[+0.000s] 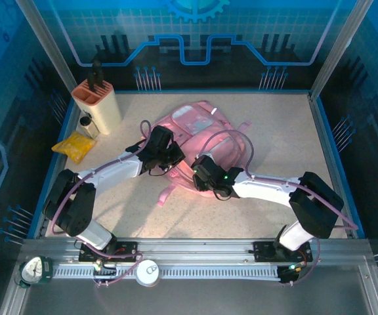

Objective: Pack the student bag

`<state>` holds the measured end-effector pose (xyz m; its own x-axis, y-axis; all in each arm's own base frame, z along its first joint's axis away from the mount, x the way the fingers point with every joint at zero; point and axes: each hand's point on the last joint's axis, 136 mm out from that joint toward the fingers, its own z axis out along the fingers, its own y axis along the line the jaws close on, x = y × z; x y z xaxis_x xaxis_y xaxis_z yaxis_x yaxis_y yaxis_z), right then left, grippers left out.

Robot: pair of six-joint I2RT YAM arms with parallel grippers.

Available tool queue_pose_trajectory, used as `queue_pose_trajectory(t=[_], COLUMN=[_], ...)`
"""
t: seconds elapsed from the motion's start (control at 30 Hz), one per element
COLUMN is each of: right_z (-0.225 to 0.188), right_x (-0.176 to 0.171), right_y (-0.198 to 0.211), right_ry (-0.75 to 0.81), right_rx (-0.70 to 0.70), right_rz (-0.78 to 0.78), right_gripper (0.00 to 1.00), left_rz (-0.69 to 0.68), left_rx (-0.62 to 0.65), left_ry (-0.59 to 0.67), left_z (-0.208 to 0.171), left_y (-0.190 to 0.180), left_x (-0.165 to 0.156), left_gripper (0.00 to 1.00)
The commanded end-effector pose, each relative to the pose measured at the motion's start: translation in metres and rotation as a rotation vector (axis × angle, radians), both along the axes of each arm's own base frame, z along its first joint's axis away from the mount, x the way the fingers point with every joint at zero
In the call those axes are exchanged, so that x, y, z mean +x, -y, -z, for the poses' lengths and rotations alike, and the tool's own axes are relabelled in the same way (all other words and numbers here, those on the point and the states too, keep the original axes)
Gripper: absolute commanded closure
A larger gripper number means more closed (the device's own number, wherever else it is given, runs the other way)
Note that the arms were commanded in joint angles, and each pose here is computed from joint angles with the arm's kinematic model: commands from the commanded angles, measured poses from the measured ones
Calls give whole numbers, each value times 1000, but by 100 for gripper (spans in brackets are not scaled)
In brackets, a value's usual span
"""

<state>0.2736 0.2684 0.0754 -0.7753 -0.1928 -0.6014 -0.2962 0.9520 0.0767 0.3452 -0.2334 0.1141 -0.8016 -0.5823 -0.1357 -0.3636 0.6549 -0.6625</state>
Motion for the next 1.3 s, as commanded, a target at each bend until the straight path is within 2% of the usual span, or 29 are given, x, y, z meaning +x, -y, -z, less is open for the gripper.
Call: queue_pose_trajectory(t=[0.0, 0.1, 0.23, 0.4, 0.5, 0.7, 0.8, 0.9, 1.0, 1.13, 1.2, 1.27], right_z=[-25, -24, -20, -22, -20, 3, 8, 6, -6, -7, -9, -12], right_x=[21, 19, 18, 11, 10, -13, -11, -6, -5, -16, -24, -29], right_y=[-8, -22, -28, -30, -12, 21, 38, 50, 49, 24, 8, -5], right_ry=[132, 143, 145, 135, 121, 29, 19, 1, 35, -21, -37, -42], right_rx=[7, 27, 3, -3, -39, 28, 27, 91, 110, 170, 214, 253], right_rz=[21, -85, -155, -213, -134, -38, 14, 53, 32, -66, -119, -146], right_gripper=[67, 75, 81, 99, 100, 100, 100, 100, 100, 100, 100, 100], left_rz=[1, 1, 1, -5, -5, -30, -43, -40, -44, -20, -6, 12], left_rx=[-48, -51, -56, -49, -47, -21, -14, -16, 12, 42, 83, 65], left_ry=[52, 51, 49, 37, 38, 52, 56, 54, 53, 68, 86, 101], left_z=[-19, -18, -17, -14, -16, -22, -22, -23, -20, -22, -22, -24], left_y=[8, 8, 9, 9, 9, -1, -5, -4, -8, -9, -13, -11], left_x=[7, 8, 7, 6, 7, 10, 10, 10, 12, 21, 25, 22], left_gripper=[100, 100, 100, 100, 100, 100, 100, 100, 100, 100, 80, 62])
